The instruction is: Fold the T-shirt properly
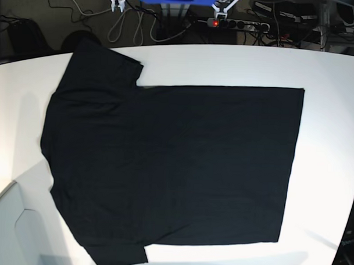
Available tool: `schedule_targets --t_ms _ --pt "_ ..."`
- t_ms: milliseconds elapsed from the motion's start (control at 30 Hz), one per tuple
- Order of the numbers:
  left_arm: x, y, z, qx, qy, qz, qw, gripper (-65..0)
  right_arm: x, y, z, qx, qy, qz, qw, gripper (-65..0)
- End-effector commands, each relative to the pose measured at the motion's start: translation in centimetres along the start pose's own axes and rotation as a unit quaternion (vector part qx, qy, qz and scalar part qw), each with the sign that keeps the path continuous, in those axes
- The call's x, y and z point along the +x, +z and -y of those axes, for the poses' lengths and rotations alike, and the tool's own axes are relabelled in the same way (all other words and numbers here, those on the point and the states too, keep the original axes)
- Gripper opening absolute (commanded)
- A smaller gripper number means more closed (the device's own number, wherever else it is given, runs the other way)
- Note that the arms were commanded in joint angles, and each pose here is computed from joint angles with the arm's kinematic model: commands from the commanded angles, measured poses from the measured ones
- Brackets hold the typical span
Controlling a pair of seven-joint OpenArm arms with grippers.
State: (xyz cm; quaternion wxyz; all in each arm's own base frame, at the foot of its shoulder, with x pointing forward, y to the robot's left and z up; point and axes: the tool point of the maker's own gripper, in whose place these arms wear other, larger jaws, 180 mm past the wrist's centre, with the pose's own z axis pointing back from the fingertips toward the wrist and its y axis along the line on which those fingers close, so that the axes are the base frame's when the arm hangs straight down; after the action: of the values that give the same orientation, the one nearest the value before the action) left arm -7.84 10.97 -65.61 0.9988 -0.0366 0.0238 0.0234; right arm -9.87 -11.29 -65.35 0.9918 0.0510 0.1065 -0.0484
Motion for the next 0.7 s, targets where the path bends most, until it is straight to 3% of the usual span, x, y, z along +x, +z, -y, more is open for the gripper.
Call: schedule_targets --t_ms 0,433,667 --pt "-0.9 0.0 0.8 -0.012 -0.002 -0.009 1.0 -65.0 -0.3 0.0 0.0 0.007 0.004 -0.004 1.0 -64.9" --pt "-1.8 0.1 0.6 -0.01 -0.008 -0.017 1.0 -65.0 -0.1 0.1 0.9 0.0 0.005 -0.002 1.0 -64.9" --pt "-2.2 0.3 -0.5 -0.003 -0.008 -0.018 1.0 -65.0 1.3 1.1 2.7 -0.012 0.016 0.038 0.9991 -64.9"
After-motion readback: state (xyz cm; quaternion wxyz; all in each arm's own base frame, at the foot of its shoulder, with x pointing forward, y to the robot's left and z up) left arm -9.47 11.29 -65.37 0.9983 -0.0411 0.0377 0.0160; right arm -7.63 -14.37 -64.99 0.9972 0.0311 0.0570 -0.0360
